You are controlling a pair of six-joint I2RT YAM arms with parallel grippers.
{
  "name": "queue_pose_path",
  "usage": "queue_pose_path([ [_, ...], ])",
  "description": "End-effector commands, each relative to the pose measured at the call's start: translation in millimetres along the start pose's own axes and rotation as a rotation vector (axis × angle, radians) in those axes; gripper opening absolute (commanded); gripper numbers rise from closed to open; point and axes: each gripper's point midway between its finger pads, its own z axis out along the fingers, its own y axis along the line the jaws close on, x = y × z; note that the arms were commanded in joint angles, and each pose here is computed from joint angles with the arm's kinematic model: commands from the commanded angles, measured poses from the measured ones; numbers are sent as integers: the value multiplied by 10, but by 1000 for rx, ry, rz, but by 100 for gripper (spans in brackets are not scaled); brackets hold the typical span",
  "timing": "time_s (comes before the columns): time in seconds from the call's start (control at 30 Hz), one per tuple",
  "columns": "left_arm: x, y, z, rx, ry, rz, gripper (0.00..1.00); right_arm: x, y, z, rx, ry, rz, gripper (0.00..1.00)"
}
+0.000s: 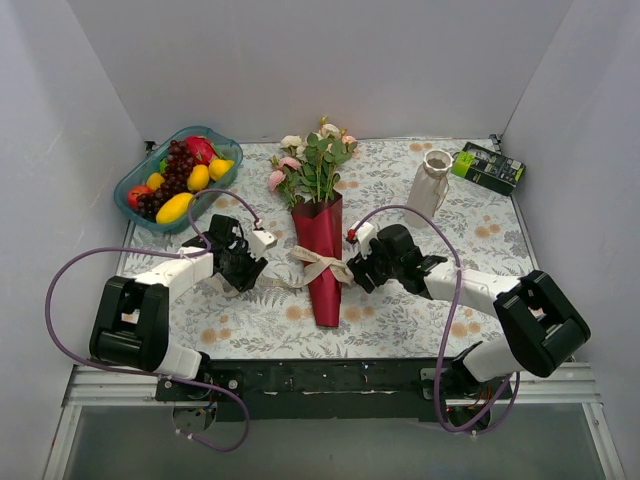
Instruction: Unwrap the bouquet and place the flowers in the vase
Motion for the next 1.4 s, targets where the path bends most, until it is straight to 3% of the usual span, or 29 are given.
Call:
queue_pose_path([
  [0.0, -99, 60, -28, -31, -24, -1, 33, -110, 0, 74, -2, -49, -19, 61],
  [0.07, -114, 95, -29, -46, -19, -15, 20, -87, 10, 83, -11, -29, -8, 35],
  [0.1, -140, 118, -36, -53, -22, -15, 10, -101, 23, 78, -17, -29, -9, 12],
  [0.13, -136, 138, -37, -63, -17, -21, 3, -108, 18, 69, -15, -24, -7, 2],
  [0.5, -262, 148, -198, -93, -74, -38, 0, -511, -137, -422, 100, -126, 22, 1],
  [0.8, -679, 666, -858, -279, -216, -146, 0, -581, -471, -1003, 343, -146, 106, 1],
  [0.97, -460, 1202, -1294, -461, -246, -318, 0, -598, -618, -1383, 468, -182, 165, 1],
  [1.37, 225, 1838, -2094, -708, -246, -517, 0, -379, -1148, -2306, 916, -148, 325, 1],
])
